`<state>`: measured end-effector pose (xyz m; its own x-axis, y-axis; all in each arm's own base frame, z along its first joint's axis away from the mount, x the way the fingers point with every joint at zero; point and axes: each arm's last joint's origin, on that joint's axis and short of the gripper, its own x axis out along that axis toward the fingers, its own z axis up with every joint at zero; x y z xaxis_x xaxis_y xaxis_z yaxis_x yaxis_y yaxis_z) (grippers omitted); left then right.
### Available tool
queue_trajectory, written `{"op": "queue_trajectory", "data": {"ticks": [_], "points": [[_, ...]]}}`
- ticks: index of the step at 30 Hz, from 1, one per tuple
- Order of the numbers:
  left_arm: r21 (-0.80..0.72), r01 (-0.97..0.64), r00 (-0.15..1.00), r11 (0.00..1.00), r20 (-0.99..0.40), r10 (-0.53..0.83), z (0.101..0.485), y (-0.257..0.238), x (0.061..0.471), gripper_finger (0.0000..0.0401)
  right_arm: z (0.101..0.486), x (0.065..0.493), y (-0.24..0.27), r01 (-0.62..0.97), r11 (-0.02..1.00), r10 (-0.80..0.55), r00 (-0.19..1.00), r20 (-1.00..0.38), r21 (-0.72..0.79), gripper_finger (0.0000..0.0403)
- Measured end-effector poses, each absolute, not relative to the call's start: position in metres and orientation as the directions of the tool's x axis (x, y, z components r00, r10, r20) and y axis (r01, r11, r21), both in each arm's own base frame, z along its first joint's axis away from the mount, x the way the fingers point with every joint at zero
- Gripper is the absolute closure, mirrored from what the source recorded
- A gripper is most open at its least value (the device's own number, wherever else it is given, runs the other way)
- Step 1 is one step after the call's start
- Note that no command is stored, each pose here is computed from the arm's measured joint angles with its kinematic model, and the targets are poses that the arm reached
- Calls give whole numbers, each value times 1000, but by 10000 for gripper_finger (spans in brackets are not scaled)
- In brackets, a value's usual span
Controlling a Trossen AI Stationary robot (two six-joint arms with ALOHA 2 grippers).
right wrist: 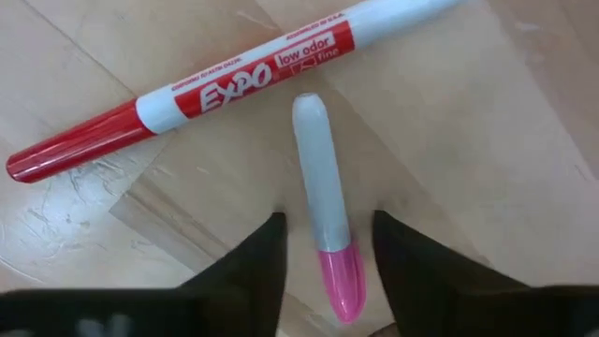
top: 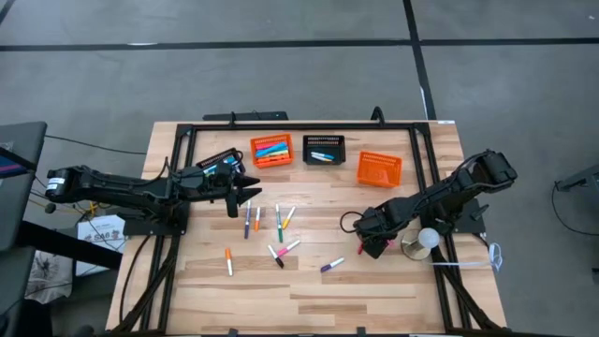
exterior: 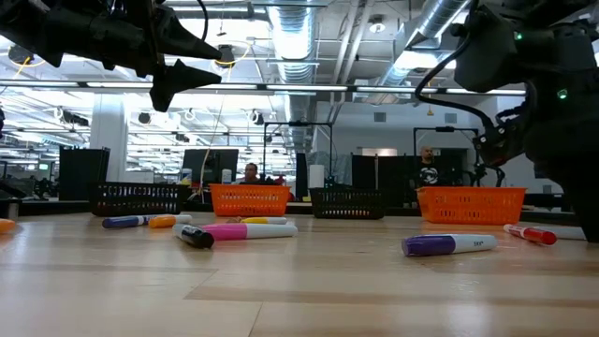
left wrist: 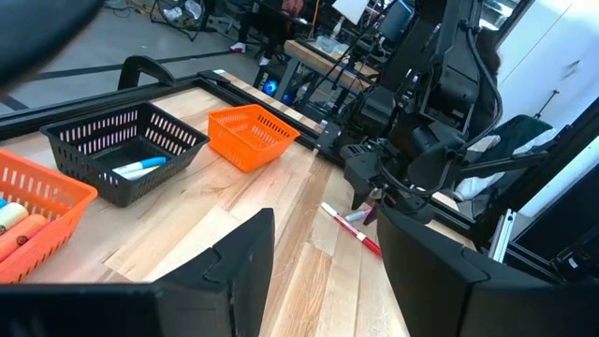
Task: Pick & Place Markers
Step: Put the right small pink highlighter pen into the right black bin
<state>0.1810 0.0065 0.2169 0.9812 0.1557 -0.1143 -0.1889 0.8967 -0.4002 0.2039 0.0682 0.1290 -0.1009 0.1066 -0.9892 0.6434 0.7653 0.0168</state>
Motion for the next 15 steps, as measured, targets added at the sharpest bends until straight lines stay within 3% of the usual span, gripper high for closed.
{"op": "queue_trajectory", "data": {"ticks": [9, 15], "points": [[-400, -189, 981, 897, -114, 156, 217, 6, 181, 211, 129, 203, 68, 662, 750, 110, -114, -987, 7, 355], [-400, -189, 981, 897, -114, 156, 217, 6, 181, 211, 131, 202, 68, 669, 743, 113, -107, -988, 13, 378]]}}
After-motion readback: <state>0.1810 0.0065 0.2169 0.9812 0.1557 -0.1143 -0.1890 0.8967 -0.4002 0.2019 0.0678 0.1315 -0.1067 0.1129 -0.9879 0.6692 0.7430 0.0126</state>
